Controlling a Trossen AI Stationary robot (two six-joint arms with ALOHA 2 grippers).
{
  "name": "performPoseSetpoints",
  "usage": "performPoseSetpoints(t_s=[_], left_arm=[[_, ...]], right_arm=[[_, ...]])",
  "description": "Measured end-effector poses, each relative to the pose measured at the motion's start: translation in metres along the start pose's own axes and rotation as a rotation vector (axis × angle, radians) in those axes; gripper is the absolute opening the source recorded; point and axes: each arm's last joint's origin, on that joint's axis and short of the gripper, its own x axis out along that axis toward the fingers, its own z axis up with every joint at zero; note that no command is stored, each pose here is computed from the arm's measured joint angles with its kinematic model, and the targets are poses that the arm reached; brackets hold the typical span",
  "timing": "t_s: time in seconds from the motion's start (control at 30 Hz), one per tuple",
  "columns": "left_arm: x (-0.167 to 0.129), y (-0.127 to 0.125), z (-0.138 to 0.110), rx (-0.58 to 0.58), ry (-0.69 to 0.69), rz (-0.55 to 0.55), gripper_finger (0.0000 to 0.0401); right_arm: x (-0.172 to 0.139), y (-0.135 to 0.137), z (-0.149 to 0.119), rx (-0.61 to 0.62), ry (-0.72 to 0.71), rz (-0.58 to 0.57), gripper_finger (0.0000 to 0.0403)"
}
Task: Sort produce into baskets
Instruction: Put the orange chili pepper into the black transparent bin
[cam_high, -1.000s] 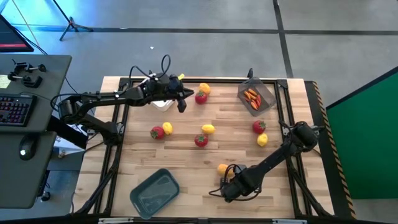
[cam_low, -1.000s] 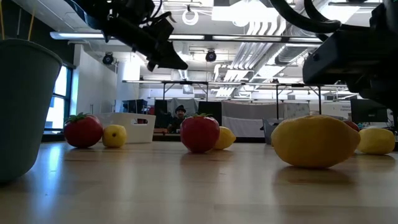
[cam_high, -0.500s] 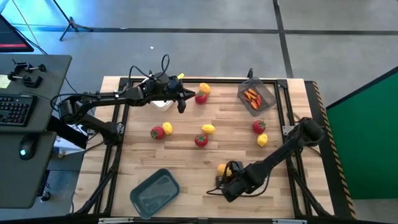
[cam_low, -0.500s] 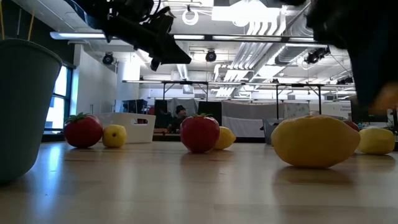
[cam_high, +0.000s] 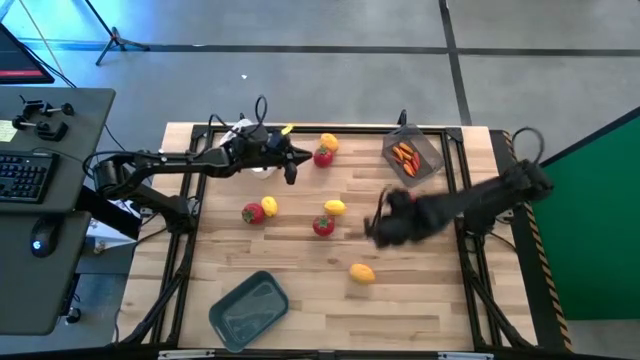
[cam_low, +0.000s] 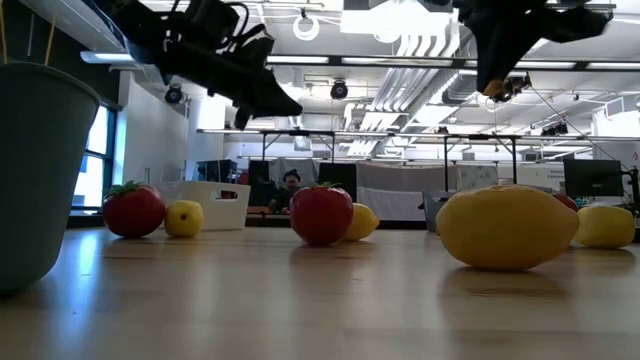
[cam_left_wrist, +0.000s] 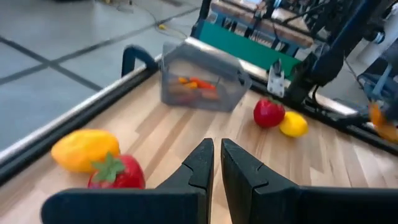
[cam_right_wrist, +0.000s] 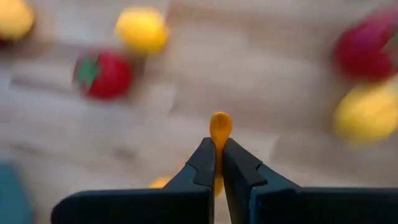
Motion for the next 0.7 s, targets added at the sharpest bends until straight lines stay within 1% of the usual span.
performPoseSetpoints(t_s=[0.17,0.23,0.37,0.5,0.57,0.7], left_arm=[[-0.001,0.002,-0.009,-0.005,0.026,0.009,0.0016],[-0.001,0.002,-0.011,-0.008,0.016,0.012,0.0016],[-0.001,0.003,-0.011,-0.065,0.013,0.012,0.0016],[-0.001,0.002,-0.011,-0.066,0.013,0.010,0.0016],[-0.001,0.002,-0.011,-0.058,0.011,0.011,0.0016],[-0.001,0.002,-0.011,-0.062,0.011,0.011,0.0016]], right_arm=[[0.001,-0.027,0.078,-0.147,-0.044,-0.100,0.0003],[0.004,-0.040,0.109,-0.211,-0.053,-0.128,0.0003],[0.014,-0.067,0.164,-0.308,-0.025,-0.150,0.0003],[0.028,-0.095,0.209,-0.356,-0.018,-0.158,0.0003],[0.036,-0.108,0.229,-0.370,-0.013,-0.145,0.0003],[0.059,-0.128,0.256,-0.425,0.033,-0.137,0.0003]])
